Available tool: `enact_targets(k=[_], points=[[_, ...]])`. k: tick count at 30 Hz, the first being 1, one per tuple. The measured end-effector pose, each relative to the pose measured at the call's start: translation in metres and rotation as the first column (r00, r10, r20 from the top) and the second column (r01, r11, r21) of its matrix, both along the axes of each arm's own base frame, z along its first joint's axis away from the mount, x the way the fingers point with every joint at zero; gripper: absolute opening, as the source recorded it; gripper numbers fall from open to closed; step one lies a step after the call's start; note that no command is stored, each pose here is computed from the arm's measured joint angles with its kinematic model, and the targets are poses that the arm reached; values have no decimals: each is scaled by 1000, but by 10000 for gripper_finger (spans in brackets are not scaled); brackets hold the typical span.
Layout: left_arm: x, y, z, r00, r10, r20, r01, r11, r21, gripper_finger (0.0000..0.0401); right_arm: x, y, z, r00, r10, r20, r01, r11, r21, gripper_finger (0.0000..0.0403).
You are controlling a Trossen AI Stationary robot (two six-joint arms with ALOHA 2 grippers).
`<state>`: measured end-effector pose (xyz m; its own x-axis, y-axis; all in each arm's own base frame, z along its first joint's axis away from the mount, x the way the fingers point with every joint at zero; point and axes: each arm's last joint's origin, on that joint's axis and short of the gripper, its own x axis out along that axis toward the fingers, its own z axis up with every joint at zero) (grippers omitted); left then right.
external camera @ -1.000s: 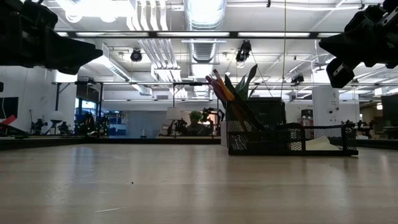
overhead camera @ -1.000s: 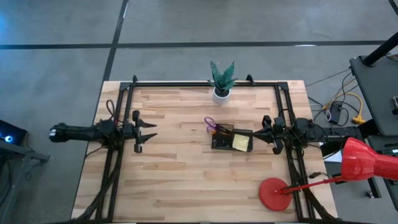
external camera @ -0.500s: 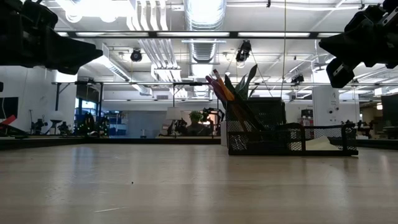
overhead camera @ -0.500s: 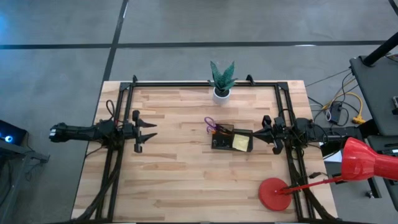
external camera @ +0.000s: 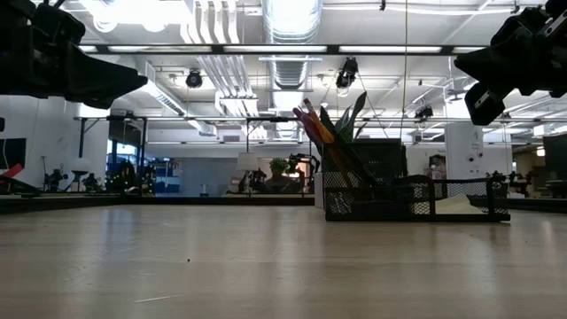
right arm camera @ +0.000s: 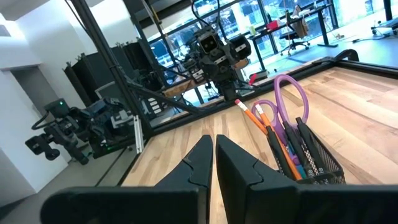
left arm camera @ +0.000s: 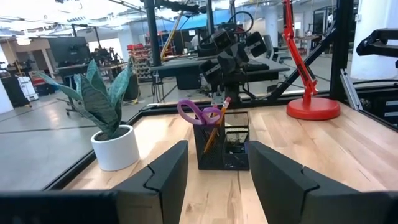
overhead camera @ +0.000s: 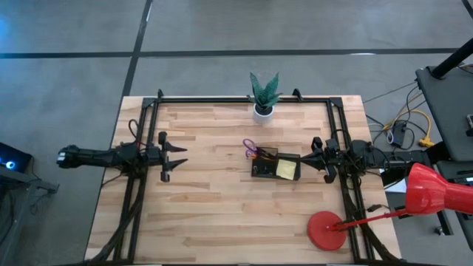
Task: Pick and place office supplies into organizer
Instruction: Return to Home Position
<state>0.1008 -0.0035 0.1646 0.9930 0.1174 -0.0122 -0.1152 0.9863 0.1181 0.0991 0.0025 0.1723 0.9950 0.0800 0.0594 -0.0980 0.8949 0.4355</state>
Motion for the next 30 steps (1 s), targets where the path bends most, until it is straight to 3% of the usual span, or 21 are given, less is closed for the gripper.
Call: enact_targets(k=[30], points=[[1, 0, -1, 1000, -1, -18, 1, 1000, 2, 155, 0, 0, 0, 1000, 0, 0, 0, 1000, 0, 13]])
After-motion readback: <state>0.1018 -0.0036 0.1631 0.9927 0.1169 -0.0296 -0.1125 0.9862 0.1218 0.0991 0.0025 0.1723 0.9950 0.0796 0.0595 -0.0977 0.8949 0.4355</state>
